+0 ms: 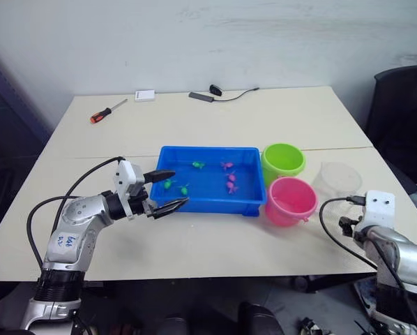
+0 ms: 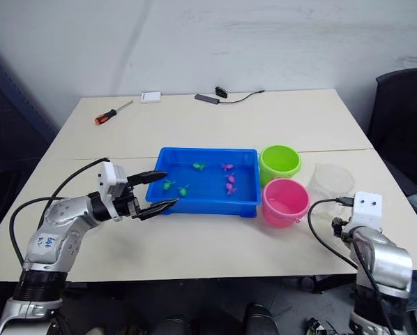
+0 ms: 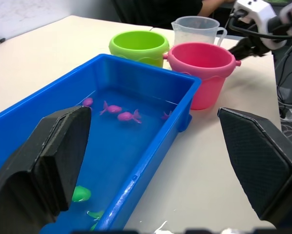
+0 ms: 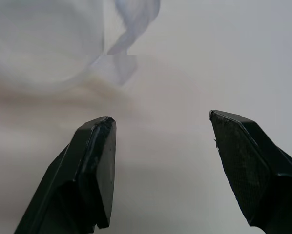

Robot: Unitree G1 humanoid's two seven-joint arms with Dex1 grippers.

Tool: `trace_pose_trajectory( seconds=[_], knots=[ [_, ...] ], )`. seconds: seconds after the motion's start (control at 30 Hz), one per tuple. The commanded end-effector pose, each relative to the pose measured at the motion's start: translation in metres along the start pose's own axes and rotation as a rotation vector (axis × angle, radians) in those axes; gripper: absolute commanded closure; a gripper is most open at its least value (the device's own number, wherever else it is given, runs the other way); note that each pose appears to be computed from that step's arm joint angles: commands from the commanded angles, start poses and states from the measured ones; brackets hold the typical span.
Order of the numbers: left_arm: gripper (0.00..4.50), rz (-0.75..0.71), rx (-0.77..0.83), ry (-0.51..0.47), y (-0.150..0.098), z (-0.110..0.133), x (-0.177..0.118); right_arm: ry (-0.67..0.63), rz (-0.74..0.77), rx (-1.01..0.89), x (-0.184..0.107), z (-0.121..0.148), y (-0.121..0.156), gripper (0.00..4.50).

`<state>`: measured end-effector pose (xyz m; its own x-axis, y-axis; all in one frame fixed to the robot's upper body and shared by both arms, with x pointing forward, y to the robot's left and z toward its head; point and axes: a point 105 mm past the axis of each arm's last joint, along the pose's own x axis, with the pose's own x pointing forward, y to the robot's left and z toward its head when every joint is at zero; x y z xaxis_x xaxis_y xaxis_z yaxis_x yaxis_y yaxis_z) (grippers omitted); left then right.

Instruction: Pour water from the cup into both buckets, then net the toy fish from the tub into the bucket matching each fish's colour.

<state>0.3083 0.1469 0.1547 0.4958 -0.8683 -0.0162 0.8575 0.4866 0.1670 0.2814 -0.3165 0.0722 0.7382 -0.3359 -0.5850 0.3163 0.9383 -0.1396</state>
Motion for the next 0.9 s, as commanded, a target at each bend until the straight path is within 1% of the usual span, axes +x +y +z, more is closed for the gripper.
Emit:
trace_pose_trajectory(
  seconds=[0.03,0.07,0.1,0.13,0.2,0.27,0.37,0.47,0.57,0.67,0.77,0.9],
  knots=[
    [0.00,0.040,0.009,-0.011,0.004,0.004,-0.006,-0.035,0.187,-0.165,-0.031,0.006,0.015,1.23],
    [0.00,0.052,-0.001,-0.008,0.005,0.003,-0.007,-0.033,0.255,-0.217,-0.040,0.005,0.020,1.23],
    [0.00,0.063,-0.009,-0.006,0.006,0.001,-0.009,-0.029,0.332,-0.267,-0.049,0.004,0.025,0.96],
    [0.00,0.076,-0.016,-0.006,0.007,0.000,-0.011,-0.036,0.377,-0.294,-0.055,0.006,0.028,0.70],
    [0.00,0.117,-0.037,-0.009,0.012,-0.001,-0.015,-0.101,0.492,-0.392,-0.071,0.016,0.037,0.08],
    [0.00,0.155,-0.054,-0.008,0.016,-0.002,-0.019,-0.169,0.576,-0.474,-0.082,0.025,0.045,0.08],
    [0.00,0.250,-0.091,-0.002,0.029,-0.003,-0.029,-0.312,0.746,-0.547,-0.100,0.040,0.066,0.08],
    [0.00,0.342,-0.128,0.008,0.041,-0.006,-0.041,-0.419,0.903,-0.571,-0.112,0.049,0.088,0.08],
    [0.00,0.446,-0.156,0.031,0.052,-0.011,-0.057,-0.489,1.078,-0.569,-0.127,0.053,0.113,0.08],
    [0.00,0.539,-0.166,0.078,0.063,-0.017,-0.073,-0.565,1.160,-0.580,-0.133,0.057,0.131,0.08],
    [0.00,0.625,-0.156,0.182,0.075,-0.031,-0.092,-0.591,1.265,-0.599,-0.141,0.053,0.148,0.08],
    [0.00,0.726,-0.167,0.266,0.091,-0.044,-0.118,-0.639,1.382,-0.606,-0.153,0.049,0.167,0.08]
  ],
)
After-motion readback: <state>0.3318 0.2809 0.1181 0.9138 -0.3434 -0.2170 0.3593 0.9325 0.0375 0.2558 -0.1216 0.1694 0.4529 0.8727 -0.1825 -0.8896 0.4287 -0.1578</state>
